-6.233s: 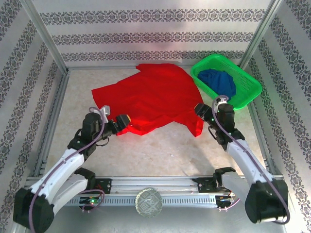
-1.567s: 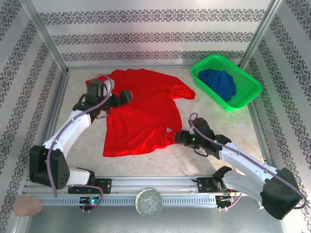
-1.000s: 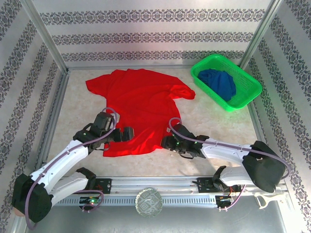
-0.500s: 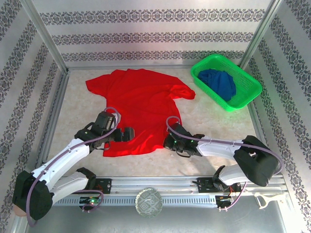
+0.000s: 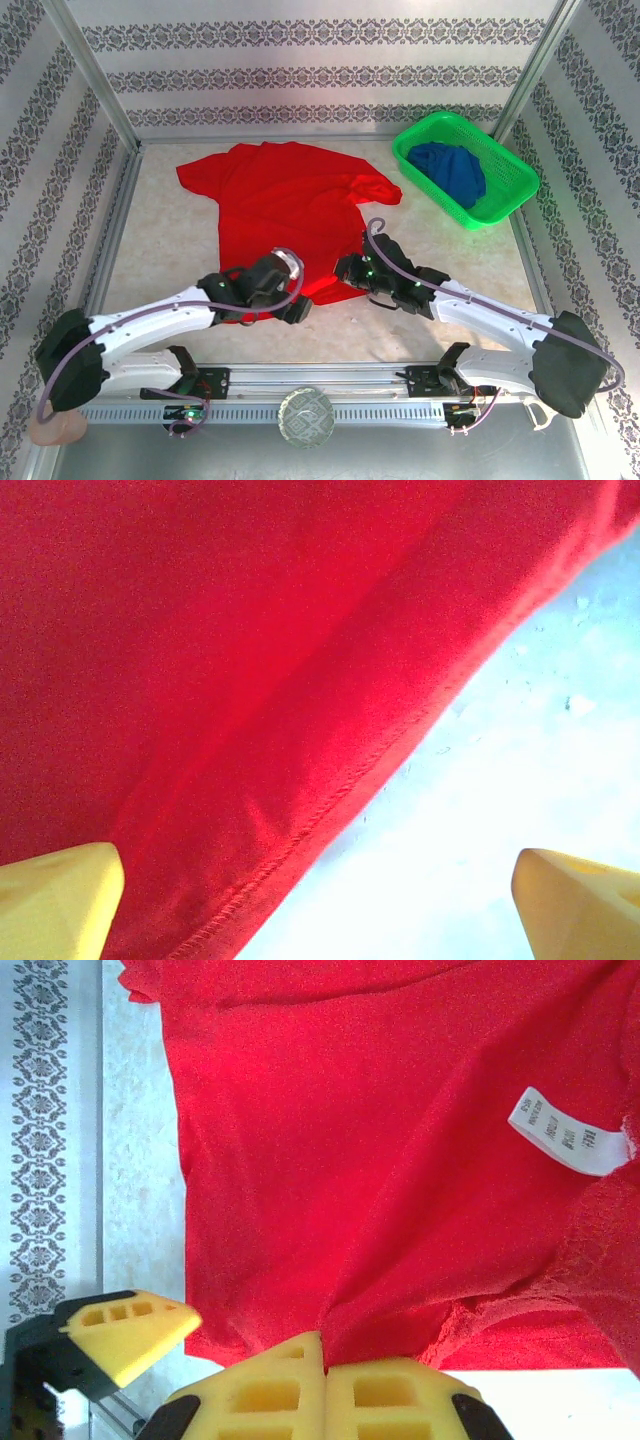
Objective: Fold the inside-out t-shirt
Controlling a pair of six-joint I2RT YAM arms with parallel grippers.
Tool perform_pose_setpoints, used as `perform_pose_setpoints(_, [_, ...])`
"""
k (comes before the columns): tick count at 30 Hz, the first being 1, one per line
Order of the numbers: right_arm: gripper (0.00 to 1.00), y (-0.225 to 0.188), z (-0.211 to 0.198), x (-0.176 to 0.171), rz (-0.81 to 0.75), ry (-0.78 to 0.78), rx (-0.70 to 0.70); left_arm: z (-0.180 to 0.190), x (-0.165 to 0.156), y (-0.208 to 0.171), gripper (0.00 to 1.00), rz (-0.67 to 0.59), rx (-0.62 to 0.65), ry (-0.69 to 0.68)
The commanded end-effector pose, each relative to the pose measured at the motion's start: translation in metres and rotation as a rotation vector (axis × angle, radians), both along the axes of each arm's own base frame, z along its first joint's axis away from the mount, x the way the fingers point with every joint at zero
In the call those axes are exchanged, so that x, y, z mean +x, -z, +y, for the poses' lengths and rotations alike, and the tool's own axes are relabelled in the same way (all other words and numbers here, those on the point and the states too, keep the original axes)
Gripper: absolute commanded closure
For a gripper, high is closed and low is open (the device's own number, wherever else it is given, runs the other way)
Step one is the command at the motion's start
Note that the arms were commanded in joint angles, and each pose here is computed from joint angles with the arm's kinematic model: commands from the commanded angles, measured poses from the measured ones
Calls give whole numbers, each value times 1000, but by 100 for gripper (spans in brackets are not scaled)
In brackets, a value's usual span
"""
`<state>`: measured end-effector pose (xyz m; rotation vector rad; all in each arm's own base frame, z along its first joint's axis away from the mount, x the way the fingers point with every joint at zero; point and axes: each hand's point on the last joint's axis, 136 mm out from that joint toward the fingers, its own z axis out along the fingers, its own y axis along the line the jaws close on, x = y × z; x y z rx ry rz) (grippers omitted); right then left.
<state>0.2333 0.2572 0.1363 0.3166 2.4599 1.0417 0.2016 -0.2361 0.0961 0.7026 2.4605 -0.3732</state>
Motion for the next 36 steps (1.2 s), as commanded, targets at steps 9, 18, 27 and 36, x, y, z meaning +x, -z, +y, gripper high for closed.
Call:
perform_pose_setpoints(9, [100,-20,-3,1,-29,-8,30,-30,46,0,1,-254,115,-36])
perform_pose_setpoints(18, [94,-26,-15,0,-46,12,57,-36,73,-19,92,-305,166,-26])
perform_pose_setpoints(27, [64,-26,-34,-25,-196,8,81,-54,70,-113,100,-219,-10,72])
perform_pose_setpoints(36, [91,-30,22,-36,-392,-76,89,-53,62,-137,100,-199,-15,105])
